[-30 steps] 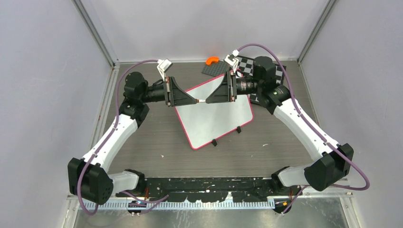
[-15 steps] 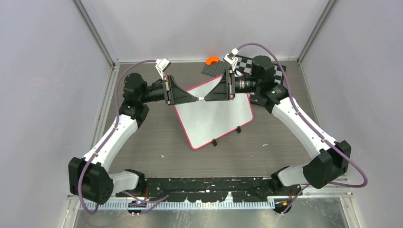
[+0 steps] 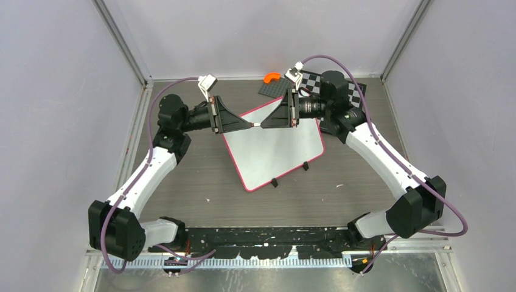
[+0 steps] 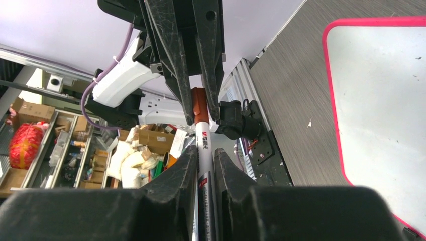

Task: Write a sentence on the whiteboard
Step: Open the whiteboard marker at the center of the board, then place the pen cap at the center of the board.

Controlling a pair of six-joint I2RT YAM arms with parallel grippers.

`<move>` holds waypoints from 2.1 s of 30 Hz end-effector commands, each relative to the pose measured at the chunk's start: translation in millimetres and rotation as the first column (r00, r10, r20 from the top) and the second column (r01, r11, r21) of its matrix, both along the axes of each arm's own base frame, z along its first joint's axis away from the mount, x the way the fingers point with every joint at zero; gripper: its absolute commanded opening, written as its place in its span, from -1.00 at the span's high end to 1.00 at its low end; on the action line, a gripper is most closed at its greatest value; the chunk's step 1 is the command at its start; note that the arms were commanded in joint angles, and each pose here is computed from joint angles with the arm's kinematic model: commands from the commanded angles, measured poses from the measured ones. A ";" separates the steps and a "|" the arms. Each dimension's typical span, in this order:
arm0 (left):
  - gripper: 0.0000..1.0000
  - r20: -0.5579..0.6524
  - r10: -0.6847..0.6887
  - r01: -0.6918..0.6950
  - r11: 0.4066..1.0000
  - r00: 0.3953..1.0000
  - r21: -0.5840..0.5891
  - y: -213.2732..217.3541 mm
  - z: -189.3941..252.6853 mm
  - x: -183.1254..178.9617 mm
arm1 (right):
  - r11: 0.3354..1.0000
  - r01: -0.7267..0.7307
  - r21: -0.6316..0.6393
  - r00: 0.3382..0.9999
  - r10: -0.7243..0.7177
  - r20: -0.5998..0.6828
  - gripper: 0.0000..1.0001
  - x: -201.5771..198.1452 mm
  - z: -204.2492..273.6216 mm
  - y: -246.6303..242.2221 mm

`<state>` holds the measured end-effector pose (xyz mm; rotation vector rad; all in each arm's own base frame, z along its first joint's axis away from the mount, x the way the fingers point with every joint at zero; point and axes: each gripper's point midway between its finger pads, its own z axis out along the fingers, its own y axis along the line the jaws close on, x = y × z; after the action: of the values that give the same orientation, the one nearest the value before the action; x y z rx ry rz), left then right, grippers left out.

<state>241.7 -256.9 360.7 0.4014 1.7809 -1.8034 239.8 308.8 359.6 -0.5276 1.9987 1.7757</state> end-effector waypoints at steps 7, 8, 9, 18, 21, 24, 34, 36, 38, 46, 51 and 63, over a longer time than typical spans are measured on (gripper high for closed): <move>1.00 0.029 0.061 -0.061 0.998 0.998 0.016 6.5 -3.5 13.8 | 0.997 -0.052 0.061 0.994 0.046 0.100 0.99 -12.8 37.3 -2.9; 1.00 0.027 0.070 -0.071 0.997 0.997 0.016 11.0 -4.1 15.5 | 0.997 -0.045 0.062 0.994 0.039 0.102 0.99 -11.3 38.0 -6.3; 1.00 0.028 0.084 -0.084 0.996 0.996 0.015 16.8 -4.5 18.0 | 0.997 -0.038 0.063 0.994 0.032 0.102 0.99 -10.0 38.8 -9.8; 1.00 0.074 0.273 -0.272 0.962 0.959 -0.019 113.4 12.8 49.5 | 0.993 0.095 0.065 0.990 -0.101 0.097 0.99 14.1 39.9 -62.7; 1.00 0.074 0.343 -0.347 0.937 0.936 0.048 151.3 3.5 58.5 | 0.993 0.121 0.005 0.987 -0.121 0.109 0.99 11.3 24.9 -72.6; 1.00 0.088 0.427 -0.436 0.875 0.900 0.210 187.6 -23.2 55.6 | 0.986 0.145 -0.083 0.981 -0.133 0.140 0.99 1.2 7.9 -81.0; 1.00 0.153 0.428 -0.317 0.345 0.891 0.883 288.7 -178.9 29.8 | 0.942 0.198 -0.273 0.967 -0.142 0.210 1.00 -9.0 -39.7 -101.7; 1.00 0.120 0.412 -0.255 0.290 0.903 0.922 300.4 -205.2 24.5 | 0.934 0.208 -0.291 0.966 -0.149 0.211 1.00 -7.1 -45.5 -103.8; 1.00 0.095 0.396 -0.197 0.227 0.913 0.954 309.8 -226.1 19.7 | 0.929 0.211 -0.303 0.966 -0.152 0.209 0.99 -5.8 -50.7 -104.7; 0.96 0.033 0.308 -0.052 0.053 0.951 0.997 316.5 -279.0 13.0 | 0.909 0.229 -0.349 0.966 -0.167 0.199 0.99 4.8 -67.9 -104.2; 0.90 -0.030 0.246 0.034 -0.012 0.969 0.999 307.6 -307.6 8.5 | 0.902 0.217 -0.372 0.967 -0.149 0.205 0.99 6.7 -73.8 -97.3; 0.75 -0.126 0.150 0.136 -0.058 0.981 0.989 282.1 -339.7 4.8 | 0.878 0.188 -0.441 0.968 -0.090 0.233 0.99 17.9 -81.6 -83.7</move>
<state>241.4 26.4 27.5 0.6947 3.0146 -0.0195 247.6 222.4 263.9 -0.6054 2.3019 1.1612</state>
